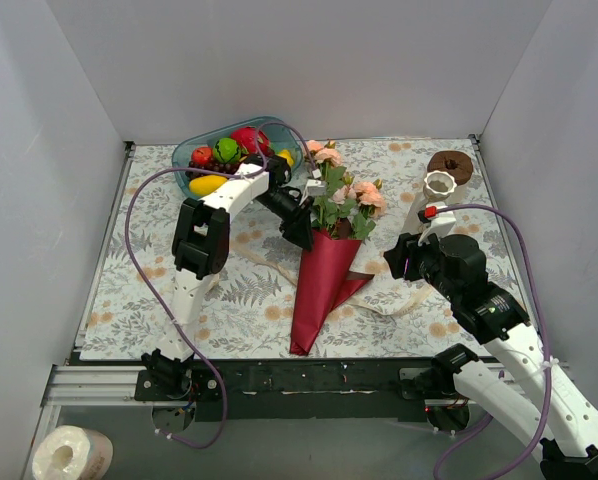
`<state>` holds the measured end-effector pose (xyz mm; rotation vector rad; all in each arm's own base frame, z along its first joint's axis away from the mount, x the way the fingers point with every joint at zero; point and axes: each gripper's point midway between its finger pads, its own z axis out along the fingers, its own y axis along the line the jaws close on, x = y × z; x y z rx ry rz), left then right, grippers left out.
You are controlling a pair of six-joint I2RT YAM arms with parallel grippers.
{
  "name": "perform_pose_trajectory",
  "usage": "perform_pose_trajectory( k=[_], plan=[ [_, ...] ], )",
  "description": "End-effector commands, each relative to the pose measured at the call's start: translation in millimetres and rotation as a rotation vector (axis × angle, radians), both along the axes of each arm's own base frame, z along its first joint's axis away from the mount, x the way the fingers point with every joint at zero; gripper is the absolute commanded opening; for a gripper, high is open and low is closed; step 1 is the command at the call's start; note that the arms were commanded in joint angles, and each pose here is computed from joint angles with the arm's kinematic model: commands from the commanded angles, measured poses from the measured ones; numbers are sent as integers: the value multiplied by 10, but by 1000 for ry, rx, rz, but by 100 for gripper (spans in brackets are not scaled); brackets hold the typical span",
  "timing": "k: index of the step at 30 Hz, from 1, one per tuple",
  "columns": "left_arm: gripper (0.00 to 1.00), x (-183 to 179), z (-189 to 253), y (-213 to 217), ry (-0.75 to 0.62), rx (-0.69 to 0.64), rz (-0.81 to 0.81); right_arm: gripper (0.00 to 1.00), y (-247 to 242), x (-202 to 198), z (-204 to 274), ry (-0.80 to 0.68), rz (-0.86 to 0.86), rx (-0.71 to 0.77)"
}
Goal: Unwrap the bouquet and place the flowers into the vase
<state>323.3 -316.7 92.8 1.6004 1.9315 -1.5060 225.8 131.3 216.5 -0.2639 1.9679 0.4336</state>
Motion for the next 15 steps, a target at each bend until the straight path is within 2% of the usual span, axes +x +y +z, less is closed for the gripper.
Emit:
perform_pose_trajectory(
  k=[1,10,15],
  plan=[
    [42,-87,106,-38,0,-23,-22,58,-1,36,117,-42,-3,10],
    [30,-329,-10,-121,33,-3,-76,57,25,57,103,-35,1,11],
    [21,-297,-4,-136,16,5,-78,56,28,60,113,-36,4,9]
  ],
)
